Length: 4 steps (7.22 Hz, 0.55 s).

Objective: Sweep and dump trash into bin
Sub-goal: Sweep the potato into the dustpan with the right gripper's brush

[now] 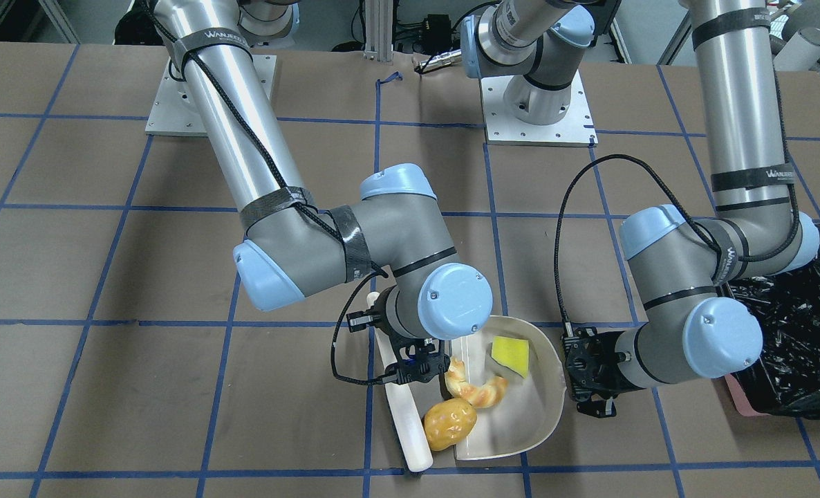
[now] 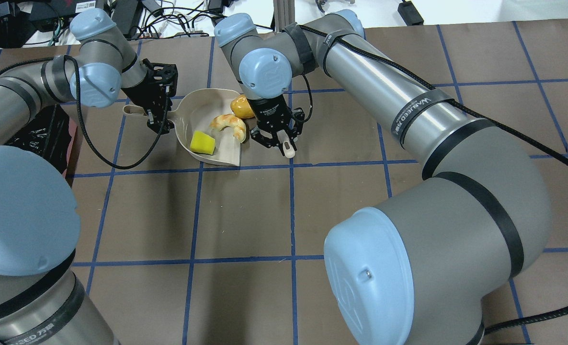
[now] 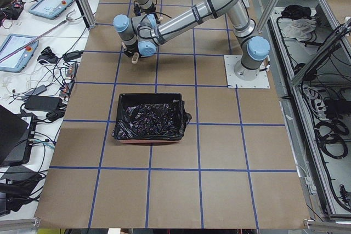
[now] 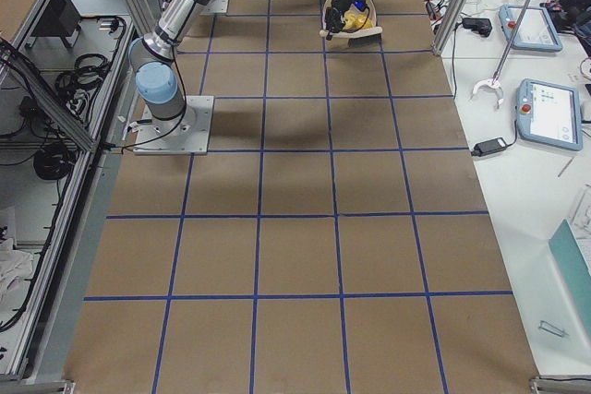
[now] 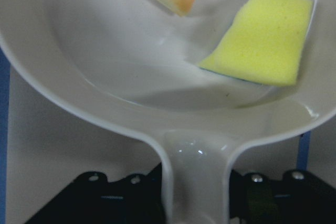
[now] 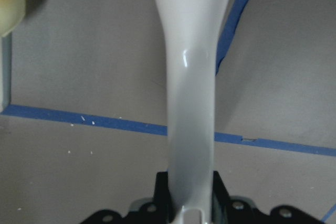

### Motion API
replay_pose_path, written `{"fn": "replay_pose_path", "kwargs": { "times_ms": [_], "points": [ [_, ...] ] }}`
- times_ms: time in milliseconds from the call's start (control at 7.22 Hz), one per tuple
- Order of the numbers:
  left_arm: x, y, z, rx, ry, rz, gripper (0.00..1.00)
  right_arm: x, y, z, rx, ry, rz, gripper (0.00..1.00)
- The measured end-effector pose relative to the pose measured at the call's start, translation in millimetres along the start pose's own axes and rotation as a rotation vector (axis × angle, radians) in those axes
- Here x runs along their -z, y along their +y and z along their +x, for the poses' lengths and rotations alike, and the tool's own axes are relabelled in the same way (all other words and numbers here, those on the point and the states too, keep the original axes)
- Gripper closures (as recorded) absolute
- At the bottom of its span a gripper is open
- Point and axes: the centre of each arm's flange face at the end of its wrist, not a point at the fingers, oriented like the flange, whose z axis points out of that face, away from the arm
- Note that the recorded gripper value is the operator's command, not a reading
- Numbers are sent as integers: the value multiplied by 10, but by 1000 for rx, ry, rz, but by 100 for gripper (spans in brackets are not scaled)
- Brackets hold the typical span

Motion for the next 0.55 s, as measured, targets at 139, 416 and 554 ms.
{"fn": "replay_pose_path", "kwargs": {
  "times_ms": [139, 416, 554],
  "points": [
    [-1, 0, 0, 0, 0, 0, 78, 3, 34, -107, -5, -9, 1, 100],
    [-5, 0, 0, 1, 1, 0, 77, 5, 85, -299, -22, -34, 7, 100],
    [-6, 1, 0, 1, 1, 0, 78, 6, 106, -393, -33, -51, 10, 100]
  ]
}}
